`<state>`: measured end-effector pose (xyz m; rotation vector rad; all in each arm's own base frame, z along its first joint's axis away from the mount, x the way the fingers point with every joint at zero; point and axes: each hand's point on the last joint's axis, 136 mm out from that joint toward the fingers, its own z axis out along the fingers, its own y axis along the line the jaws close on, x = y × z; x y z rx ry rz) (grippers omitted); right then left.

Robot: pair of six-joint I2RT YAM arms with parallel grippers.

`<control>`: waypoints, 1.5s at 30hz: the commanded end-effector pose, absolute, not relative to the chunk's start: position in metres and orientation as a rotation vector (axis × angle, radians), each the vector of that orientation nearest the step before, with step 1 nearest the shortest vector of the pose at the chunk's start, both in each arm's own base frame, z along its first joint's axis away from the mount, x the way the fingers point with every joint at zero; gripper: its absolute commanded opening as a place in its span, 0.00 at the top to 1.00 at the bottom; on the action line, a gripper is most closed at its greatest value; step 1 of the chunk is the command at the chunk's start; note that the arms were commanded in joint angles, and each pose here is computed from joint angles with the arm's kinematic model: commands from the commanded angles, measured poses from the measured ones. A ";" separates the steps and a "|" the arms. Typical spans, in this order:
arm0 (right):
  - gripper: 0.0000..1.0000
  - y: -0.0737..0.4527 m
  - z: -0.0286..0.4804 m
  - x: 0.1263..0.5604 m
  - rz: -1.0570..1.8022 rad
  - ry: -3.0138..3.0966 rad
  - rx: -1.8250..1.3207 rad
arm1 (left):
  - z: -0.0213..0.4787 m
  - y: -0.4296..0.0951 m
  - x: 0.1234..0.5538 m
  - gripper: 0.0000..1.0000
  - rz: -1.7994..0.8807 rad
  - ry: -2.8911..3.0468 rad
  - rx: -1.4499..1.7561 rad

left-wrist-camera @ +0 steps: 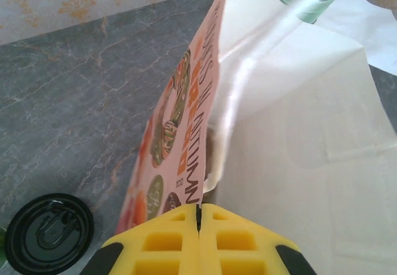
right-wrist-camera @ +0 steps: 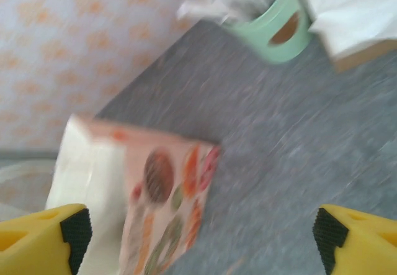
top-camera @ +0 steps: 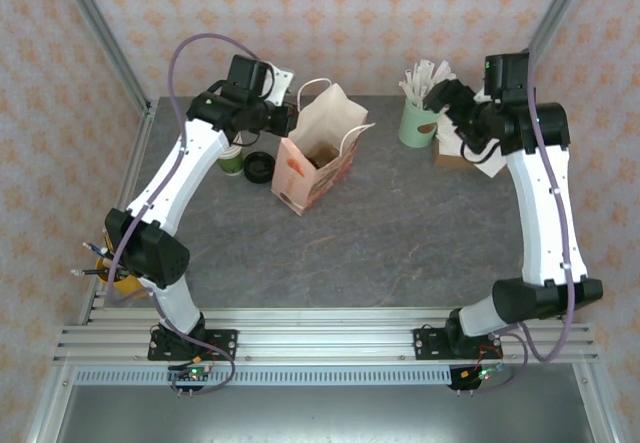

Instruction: Pack the takeout coffee

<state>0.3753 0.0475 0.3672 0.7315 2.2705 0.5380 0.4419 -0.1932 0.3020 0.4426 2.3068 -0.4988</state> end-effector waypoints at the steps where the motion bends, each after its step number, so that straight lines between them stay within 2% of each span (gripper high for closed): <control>1: 0.12 0.022 0.340 0.435 0.348 2.287 0.616 | 0.301 -0.198 0.424 1.00 -0.587 2.280 0.673; 5: 0.25 0.019 0.324 0.480 0.281 2.355 0.513 | 0.291 -0.212 0.434 1.00 -0.718 2.222 0.847; 9: 0.38 0.016 0.315 0.516 0.265 2.348 0.532 | 0.284 -0.241 0.460 1.00 -0.910 2.189 0.888; 14: 0.56 0.015 0.304 0.534 0.284 2.325 0.626 | 0.296 -0.255 0.488 0.91 -0.960 2.178 0.816; 15: 0.57 0.015 0.301 0.534 0.275 2.323 0.637 | 0.299 -0.254 0.489 0.87 -0.959 2.170 0.805; 20: 0.62 0.005 0.301 0.539 0.215 2.280 0.662 | 0.310 -0.247 0.487 0.44 -0.919 2.179 0.753; 25: 0.66 0.015 0.297 0.550 0.285 2.283 0.633 | 0.318 -0.234 0.488 0.23 -0.810 2.170 0.684; 27: 0.67 0.020 0.296 0.556 0.316 2.279 0.614 | 0.321 -0.229 0.491 0.02 -0.784 2.157 0.649; 41: 0.72 0.021 0.268 0.577 0.321 2.318 0.600 | 0.334 -0.213 0.503 0.00 -0.687 2.127 0.544; 45: 0.81 0.017 0.268 0.578 0.290 2.312 0.595 | 0.334 -0.211 0.505 0.00 -0.677 2.132 0.526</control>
